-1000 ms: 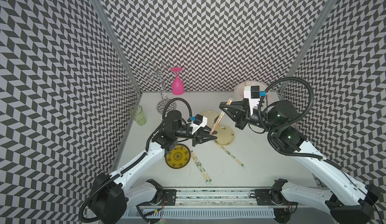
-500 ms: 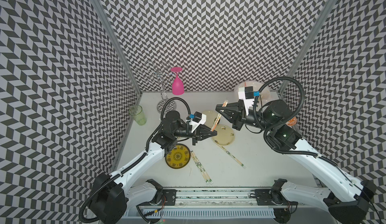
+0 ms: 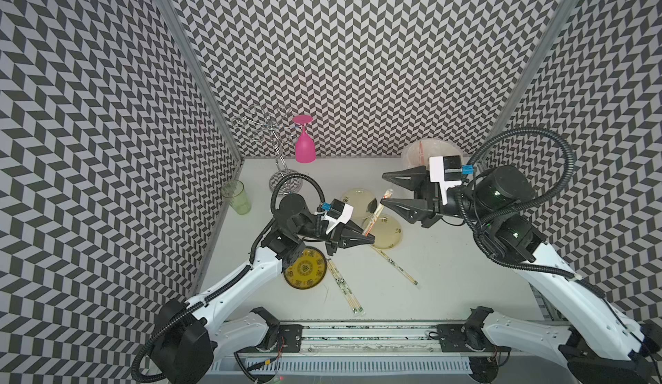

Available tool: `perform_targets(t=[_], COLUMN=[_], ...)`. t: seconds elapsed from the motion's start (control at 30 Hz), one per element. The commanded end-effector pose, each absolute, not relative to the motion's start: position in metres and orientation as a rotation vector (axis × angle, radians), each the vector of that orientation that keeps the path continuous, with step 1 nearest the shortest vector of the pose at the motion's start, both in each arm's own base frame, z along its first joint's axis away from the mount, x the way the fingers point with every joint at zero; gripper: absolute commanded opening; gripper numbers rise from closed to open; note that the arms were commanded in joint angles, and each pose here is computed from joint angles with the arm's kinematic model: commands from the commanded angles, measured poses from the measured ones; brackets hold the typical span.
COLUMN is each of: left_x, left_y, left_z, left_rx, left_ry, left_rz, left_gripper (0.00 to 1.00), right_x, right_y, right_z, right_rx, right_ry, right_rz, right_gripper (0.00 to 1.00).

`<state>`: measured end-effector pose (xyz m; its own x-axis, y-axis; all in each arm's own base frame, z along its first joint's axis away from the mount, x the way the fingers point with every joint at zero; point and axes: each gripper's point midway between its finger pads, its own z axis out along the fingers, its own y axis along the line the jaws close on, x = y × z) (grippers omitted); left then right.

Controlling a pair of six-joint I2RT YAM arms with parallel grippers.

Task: Remove the packaging of disposable chopsticks
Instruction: Pick up the disposable chopsticks from the center of the board.

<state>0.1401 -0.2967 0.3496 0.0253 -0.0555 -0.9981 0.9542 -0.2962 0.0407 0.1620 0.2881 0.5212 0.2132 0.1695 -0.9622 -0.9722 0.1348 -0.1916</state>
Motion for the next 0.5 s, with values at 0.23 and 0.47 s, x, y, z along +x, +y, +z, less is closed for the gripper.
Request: perform_targets(t=[0.23,0.47], left_x=[0.131,0.134], left_y=[-0.296,-0.297], left_z=[0.357,0.354], left_rx=[1.425,1.414], left_ry=[0.94,0.96], left_rz=[-1.44,-1.441], left_gripper=[0.0,0.0], right_x=[0.132,0.13], right_y=[0.288,0.29], right_z=[0.54,0.541], right_rx=[-1.227,-1.229], right_ry=[0.852,0.854], right_rz=[1.142,1.179], right_gripper=[0.48,0.3])
